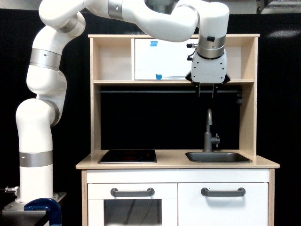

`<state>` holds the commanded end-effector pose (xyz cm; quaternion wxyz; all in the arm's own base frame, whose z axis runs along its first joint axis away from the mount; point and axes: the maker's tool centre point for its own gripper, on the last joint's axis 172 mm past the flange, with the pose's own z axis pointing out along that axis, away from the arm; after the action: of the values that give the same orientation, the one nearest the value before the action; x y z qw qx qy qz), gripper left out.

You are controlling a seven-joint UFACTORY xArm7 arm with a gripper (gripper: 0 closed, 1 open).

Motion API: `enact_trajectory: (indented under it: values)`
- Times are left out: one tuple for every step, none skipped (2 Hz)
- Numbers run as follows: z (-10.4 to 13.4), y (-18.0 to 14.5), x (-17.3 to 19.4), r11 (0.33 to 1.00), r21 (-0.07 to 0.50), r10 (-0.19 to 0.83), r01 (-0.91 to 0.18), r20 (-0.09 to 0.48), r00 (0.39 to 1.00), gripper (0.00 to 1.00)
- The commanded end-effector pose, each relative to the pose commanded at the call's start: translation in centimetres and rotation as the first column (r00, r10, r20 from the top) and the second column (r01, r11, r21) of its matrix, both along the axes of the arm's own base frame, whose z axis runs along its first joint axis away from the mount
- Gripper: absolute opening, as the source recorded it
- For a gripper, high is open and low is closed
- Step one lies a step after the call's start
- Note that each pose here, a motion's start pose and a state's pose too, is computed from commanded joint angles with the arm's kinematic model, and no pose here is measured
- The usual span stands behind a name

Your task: Open the oven door

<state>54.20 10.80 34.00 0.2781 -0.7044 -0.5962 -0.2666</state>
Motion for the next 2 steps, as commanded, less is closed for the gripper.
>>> enact_trajectory:
  values:
    - [5.9, 5.1, 1.1, 1.000, 0.000, 0.000, 0.000, 0.000, 1.000, 1.00]
    - [8.4, 10.0, 2.0, 1.000, 0.000, 0.000, 0.000, 0.000, 1.000, 1.00]
